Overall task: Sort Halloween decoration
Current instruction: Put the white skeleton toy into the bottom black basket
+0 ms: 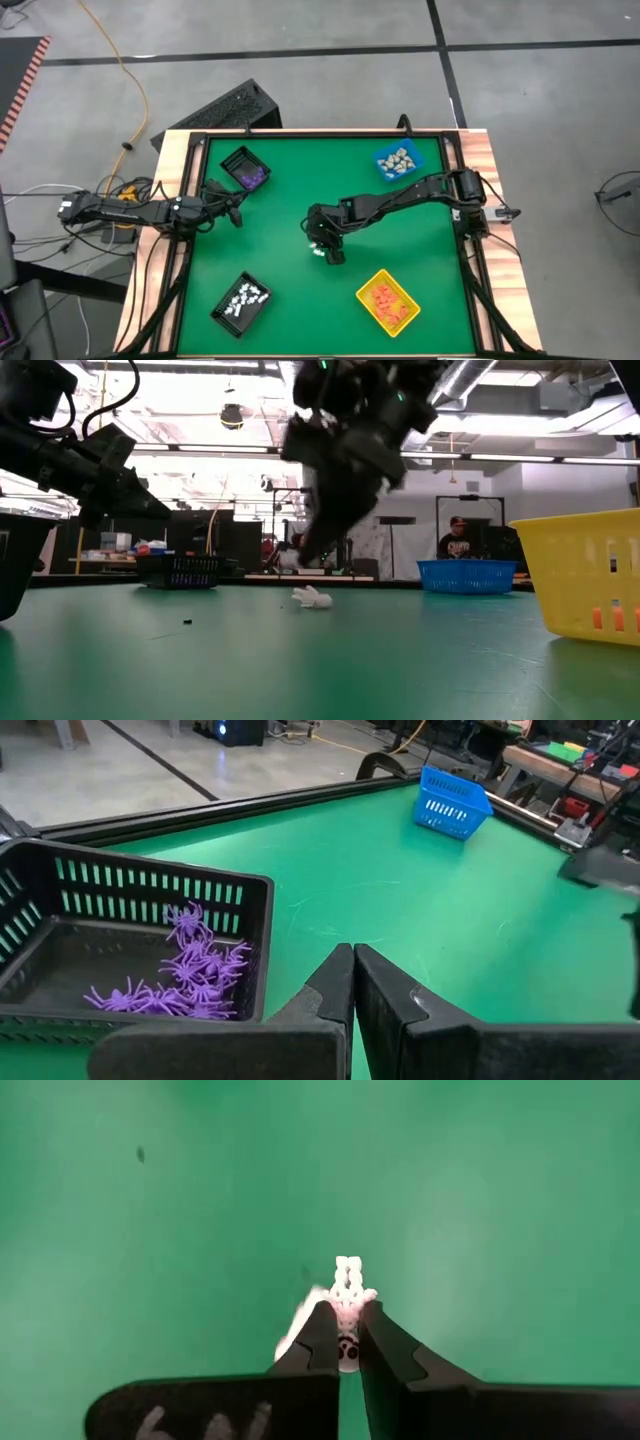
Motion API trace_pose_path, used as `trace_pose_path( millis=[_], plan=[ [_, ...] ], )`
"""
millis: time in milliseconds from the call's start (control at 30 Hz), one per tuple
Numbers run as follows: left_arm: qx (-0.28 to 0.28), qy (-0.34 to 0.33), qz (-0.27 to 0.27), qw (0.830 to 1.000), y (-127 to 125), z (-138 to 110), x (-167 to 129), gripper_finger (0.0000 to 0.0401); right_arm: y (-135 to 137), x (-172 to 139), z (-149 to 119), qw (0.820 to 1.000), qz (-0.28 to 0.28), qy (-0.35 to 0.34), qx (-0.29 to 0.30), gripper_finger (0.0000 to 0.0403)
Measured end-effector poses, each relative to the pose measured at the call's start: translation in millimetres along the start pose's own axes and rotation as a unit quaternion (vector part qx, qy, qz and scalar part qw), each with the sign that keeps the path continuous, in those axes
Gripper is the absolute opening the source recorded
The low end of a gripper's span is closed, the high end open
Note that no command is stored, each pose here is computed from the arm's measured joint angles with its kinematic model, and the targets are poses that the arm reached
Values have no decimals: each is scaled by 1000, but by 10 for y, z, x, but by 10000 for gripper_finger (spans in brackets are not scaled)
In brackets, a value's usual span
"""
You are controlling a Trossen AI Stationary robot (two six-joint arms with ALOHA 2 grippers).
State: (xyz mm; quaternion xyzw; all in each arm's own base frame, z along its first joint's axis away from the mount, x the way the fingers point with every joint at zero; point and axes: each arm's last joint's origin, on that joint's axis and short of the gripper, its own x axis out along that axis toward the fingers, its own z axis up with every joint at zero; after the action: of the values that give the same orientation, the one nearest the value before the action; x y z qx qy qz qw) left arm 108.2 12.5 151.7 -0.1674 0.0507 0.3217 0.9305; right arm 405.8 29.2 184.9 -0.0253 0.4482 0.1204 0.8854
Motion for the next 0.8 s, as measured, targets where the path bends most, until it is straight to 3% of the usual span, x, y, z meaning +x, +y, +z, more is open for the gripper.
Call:
trace_pose_path(
  millis=[267, 433, 600, 800],
  plan=[
    [-2, 0, 0, 1000, 0, 0, 0, 0, 158, -239, 543, 994, -9, -102, -30, 33],
    [-17, 4, -9, 1000, -5, -2, 0, 0, 370, -266, 799, 976, -5, -211, -54, 34],
    [-21, 12, -23, 999, -13, -6, 0, 0, 545, -222, 921, 960, -21, -275, -50, 34],
    [-25, 15, -28, 999, -17, -8, 0, 0, 675, 51, 999, 961, -5, -275, -28, 35]
  ],
)
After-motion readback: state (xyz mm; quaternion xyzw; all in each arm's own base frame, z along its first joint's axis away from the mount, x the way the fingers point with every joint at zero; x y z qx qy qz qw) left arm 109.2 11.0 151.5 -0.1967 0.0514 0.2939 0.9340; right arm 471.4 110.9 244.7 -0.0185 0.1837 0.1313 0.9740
